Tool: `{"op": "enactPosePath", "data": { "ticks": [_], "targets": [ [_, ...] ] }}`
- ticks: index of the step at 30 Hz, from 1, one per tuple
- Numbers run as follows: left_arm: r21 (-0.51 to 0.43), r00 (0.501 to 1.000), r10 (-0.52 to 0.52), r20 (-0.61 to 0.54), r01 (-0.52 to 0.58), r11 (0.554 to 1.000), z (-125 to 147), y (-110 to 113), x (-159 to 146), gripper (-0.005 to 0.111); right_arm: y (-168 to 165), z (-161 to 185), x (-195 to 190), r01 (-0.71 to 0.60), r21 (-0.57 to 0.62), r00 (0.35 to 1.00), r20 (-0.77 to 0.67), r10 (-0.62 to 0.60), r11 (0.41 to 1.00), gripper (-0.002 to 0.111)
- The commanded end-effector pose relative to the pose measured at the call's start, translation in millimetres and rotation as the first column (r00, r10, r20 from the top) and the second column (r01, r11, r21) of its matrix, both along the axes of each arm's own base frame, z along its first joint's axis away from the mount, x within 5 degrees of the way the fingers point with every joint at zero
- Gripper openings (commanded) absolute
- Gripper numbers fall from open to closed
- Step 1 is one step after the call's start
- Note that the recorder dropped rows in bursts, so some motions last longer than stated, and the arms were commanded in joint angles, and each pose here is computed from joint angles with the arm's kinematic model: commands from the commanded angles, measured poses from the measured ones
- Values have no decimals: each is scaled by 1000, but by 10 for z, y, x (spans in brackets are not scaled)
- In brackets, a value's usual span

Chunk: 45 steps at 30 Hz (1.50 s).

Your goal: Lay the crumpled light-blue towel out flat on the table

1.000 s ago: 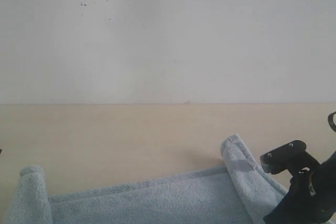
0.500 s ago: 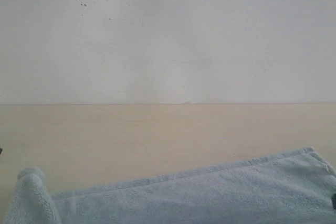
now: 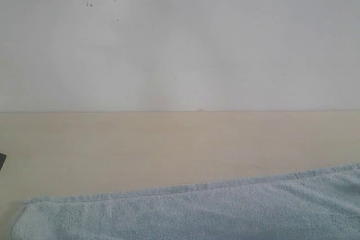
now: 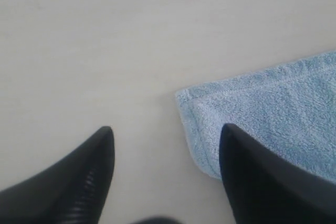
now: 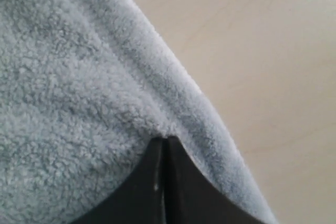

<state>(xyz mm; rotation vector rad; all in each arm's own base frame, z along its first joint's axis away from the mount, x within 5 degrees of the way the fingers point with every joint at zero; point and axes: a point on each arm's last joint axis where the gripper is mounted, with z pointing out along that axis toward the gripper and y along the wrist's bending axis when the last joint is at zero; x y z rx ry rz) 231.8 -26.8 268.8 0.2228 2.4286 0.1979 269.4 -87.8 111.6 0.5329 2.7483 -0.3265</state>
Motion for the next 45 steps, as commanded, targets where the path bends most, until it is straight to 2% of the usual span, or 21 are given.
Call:
{"op": "enactPosePath", "data": {
  "ticks": [1, 2, 3, 4, 6, 9, 13, 18, 21, 25, 31, 45],
  "targets": [
    [-39, 999, -48, -23, 47, 998, -131, -61, 32, 56, 126, 178, 130, -26, 77, 977, 211, 10, 997, 0],
    [-68, 996, -77, -53, 73, 995, -211, -110, 74, 56, 306, 433, 229, -138, 77, 923, 372, 100, 987, 0],
    [-73, 993, -97, -70, 92, 993, -260, -131, 101, 56, 412, 563, 258, -196, 67, 887, 439, 147, 978, 0],
    [-80, 988, -117, -98, 109, 991, -348, -159, 148, 56, 604, 762, 292, -297, 44, 810, 540, 228, 954, 0],
    [-78, 981, -123, -152, 112, 991, -536, -182, 243, 56, 918, 989, 267, -408, 16, 722, 618, 312, 913, 0],
    [-61, 962, -135, -238, 124, 990, -820, -203, 347, 56, 1355, 1175, 136, -530, -15, 649, 636, 417, 848, 0],
    [-62, 952, -148, -270, 136, 989, -1065, -231, 448, 56, 1629, 1383, -48, -605, -51, 577, 660, 482, 794, 0],
    [-71, 955, -159, -251, 146, 987, -1213, -258, 533, 53, 1666, 1636, -260, -608, -91, 537, 685, 493, 789, 0],
    [-74, 956, -162, -244, 148, 986, -1239, -264, 550, 36, 1645, 1739, -332, -602, -105, 516, 705, 486, 792, 0],
    [-75, 957, -163, -241, 149, 986, -1248, -267, 556, 4, 1608, 1827, -401, -589, -117, 505, 719, 477, 800, 0],
    [-78, 958, -166, -236, 152, 985, -1296, -274, 580, 4, 1577, 1898, -460, -577, -124, 496, 732, 467, 807, 0],
    [-92, 955, -180, -235, 162, 982, -1634, -319, 722, 4, 1638, 1903, -520, -594, -119, 497, 724, 479, 796, 0]
  ]
}}
